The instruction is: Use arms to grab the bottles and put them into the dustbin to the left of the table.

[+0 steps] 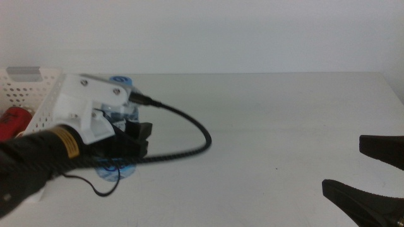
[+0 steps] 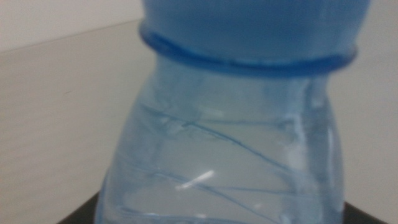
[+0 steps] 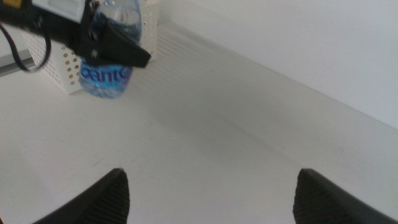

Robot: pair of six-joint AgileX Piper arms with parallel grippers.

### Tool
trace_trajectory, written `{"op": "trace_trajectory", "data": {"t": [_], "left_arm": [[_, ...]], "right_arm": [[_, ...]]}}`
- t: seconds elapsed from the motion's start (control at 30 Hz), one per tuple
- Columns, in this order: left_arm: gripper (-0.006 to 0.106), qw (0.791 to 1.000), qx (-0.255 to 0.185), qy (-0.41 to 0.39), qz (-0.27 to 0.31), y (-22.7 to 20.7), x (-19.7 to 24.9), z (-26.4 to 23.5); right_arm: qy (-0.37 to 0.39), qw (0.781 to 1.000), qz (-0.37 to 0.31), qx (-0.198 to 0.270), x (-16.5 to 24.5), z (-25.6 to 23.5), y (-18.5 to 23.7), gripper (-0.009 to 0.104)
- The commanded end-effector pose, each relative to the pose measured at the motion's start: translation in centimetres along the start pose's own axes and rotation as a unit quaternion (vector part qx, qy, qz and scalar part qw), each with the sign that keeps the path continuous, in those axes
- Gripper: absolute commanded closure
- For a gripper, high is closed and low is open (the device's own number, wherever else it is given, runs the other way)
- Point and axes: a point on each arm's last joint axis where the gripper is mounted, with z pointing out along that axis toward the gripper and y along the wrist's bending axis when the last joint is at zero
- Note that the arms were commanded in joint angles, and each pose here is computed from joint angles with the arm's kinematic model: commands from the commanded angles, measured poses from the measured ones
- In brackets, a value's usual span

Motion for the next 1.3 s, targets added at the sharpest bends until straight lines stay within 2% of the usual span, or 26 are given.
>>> {"op": "trace_trajectory", "data": {"t": [0.0, 0.37, 0.53, 0.73, 0.9, 1.03, 1.27], "left_arm": [[0.105, 0.998, 0.003, -0.067, -0.013, -0.2, -4.0, -1.8], [0.105, 0.998, -0.054, 0.043, -0.012, 0.8, -9.1, -3.1], [0.105, 0.993, -0.047, 0.104, -0.024, 2.6, -10.9, -2.8], [0.105, 0.988, -0.036, 0.148, -0.036, 6.6, -13.2, -3.5], [0.105, 0.981, -0.078, 0.171, -0.054, 10.7, -14.2, -5.0], [0.105, 0.966, -0.116, 0.218, -0.078, 14.0, -13.6, -6.0], [0.105, 0.948, -0.127, 0.273, -0.102, 19.2, -11.8, -5.7]], "right_arm": [[-0.050, 0.999, -0.006, 0.008, -1.5, -0.3, -0.2, 0.024], [-0.050, 0.999, -0.006, 0.008, -1.5, -0.3, -0.2, 0.024], [-0.050, 0.999, -0.006, 0.008, -1.5, -0.3, -0.2, 0.024], [-0.050, 0.999, -0.006, 0.008, -1.5, -0.3, -0.2, 0.024], [-0.050, 0.999, -0.006, 0.008, -1.5, -0.3, -0.2, 0.024], [-0.050, 0.999, -0.006, 0.008, -1.5, -0.3, -0.2, 0.024], [-0.050, 0.999, -0.006, 0.008, -1.5, -0.3, -0.2, 0.024]]}}
